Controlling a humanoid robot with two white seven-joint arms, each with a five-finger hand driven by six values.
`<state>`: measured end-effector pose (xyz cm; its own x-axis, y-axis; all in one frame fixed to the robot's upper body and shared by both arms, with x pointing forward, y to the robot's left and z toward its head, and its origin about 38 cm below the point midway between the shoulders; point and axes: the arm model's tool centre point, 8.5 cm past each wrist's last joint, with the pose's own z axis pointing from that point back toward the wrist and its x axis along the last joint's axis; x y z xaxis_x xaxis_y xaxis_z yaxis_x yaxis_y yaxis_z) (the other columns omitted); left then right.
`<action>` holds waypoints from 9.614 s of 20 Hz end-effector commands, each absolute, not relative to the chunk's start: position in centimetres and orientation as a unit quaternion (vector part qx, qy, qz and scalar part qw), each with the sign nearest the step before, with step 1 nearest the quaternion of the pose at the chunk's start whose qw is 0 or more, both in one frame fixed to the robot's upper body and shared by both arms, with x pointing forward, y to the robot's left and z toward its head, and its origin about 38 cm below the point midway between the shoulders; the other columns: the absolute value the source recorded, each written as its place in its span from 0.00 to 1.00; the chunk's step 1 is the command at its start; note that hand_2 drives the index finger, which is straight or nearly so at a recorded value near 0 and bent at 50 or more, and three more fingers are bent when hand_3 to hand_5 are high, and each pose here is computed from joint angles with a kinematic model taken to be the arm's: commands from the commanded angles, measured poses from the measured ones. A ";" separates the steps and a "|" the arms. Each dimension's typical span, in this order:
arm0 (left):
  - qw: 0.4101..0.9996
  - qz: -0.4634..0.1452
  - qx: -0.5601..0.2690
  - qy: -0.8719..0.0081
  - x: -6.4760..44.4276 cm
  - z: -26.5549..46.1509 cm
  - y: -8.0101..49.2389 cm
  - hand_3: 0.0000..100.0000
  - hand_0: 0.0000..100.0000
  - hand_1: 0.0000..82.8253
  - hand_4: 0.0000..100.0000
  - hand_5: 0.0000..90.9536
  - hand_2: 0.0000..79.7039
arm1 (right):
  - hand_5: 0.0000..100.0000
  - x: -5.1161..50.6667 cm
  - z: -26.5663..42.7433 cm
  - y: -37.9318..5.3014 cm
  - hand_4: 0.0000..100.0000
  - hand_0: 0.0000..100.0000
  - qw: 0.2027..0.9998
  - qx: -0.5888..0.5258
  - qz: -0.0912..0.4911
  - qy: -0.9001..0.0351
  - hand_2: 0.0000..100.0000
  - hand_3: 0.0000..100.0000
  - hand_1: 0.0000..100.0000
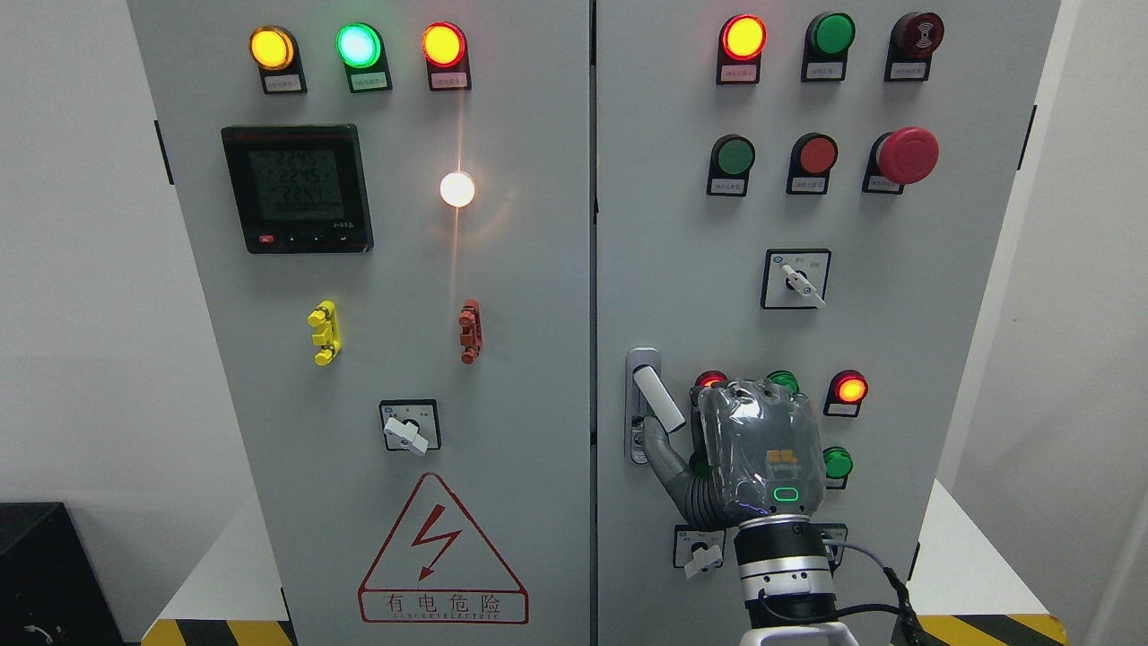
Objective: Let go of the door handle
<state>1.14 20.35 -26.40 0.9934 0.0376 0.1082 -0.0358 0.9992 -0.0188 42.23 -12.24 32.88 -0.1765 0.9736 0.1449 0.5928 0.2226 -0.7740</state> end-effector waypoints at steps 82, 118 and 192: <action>0.998 0.017 -0.006 -0.053 1.8 -26.3 20.5 0.00 0.12 0.67 0.00 0.00 0.00 | 1.00 41.9 33.6 -13.7 1.00 0.61 0.330 -0.563 0.268 -0.709 0.93 1.00 0.43; 0.998 0.017 -0.007 -0.053 1.8 -26.3 20.5 0.00 0.12 0.67 0.00 0.00 0.00 | 1.00 42.0 33.6 -13.8 1.00 0.64 0.330 -0.562 0.268 -0.710 0.91 1.00 0.37; 0.998 0.017 -0.007 -0.053 1.8 -26.3 20.5 0.00 0.12 0.67 0.00 0.00 0.00 | 0.00 32.3 30.8 -22.5 0.00 0.43 0.188 -0.468 0.257 -0.824 0.00 0.00 0.18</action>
